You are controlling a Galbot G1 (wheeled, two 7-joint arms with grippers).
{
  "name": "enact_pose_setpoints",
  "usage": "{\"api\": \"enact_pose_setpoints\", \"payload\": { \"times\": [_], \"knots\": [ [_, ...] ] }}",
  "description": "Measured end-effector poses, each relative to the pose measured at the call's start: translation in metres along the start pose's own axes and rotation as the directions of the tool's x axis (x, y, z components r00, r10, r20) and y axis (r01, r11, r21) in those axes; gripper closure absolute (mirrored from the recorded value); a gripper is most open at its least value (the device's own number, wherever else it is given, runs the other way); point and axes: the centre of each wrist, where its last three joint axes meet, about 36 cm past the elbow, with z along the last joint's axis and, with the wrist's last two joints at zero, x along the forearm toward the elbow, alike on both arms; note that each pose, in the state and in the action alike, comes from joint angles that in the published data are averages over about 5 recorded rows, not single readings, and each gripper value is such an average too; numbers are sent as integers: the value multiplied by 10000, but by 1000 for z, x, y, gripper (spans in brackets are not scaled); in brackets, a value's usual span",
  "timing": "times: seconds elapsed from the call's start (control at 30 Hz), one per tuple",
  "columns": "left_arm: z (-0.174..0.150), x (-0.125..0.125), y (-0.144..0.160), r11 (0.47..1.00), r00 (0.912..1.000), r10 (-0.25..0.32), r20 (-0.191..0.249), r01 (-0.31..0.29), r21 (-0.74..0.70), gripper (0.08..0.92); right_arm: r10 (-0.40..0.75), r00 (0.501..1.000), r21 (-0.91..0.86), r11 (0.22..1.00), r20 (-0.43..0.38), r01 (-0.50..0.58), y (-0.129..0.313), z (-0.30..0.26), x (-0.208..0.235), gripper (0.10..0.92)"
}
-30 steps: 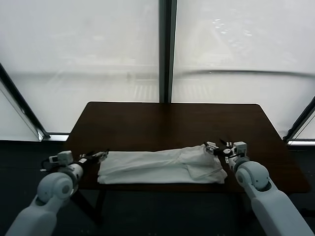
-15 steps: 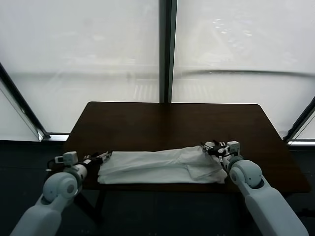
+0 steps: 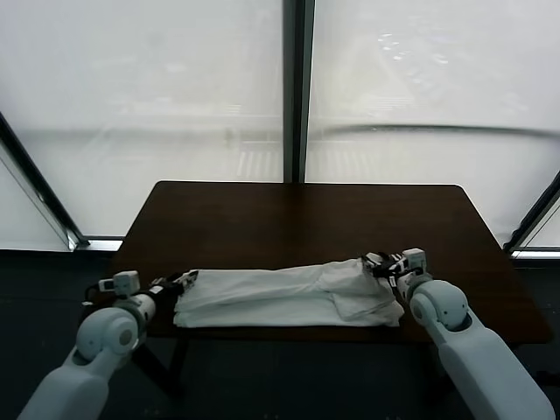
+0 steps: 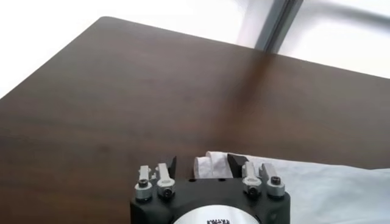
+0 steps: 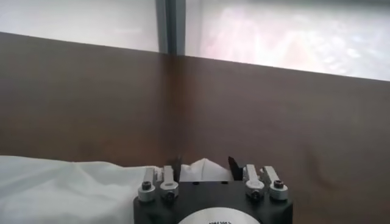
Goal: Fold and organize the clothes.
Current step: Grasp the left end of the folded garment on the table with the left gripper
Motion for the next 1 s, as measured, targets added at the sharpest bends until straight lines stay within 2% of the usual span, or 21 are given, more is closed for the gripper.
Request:
{"api": "enact_pose_setpoints", "payload": {
  "times": [0.13, 0.23, 0.33, 0.43, 1.0],
  "knots": [
    [1, 0, -1, 10000, 10000, 34, -20, -34, -5, 496, -24, 10000, -9, 10000, 5, 24, 1, 0, -1, 754],
    [1, 0, -1, 10000, 10000, 67, -22, -67, -18, 622, -35, 10000, -14, 10000, 10, 35, 1, 1, -1, 852],
    [1, 0, -1, 10000, 10000, 90, -3, -90, -38, 732, -41, 10000, -42, 10000, 32, 41, 2, 2, -1, 857],
    [0, 0, -1, 9999, 10000, 79, 50, -78, -66, 787, -39, 9999, -105, 9999, 123, 40, 2, 3, 0, 856],
    [-15, -14, 12, 9999, 9991, -120, 400, 118, 34, 810, 199, 9968, -807, 9966, 770, -136, 4, 20, -1, 856]
  ]
}}
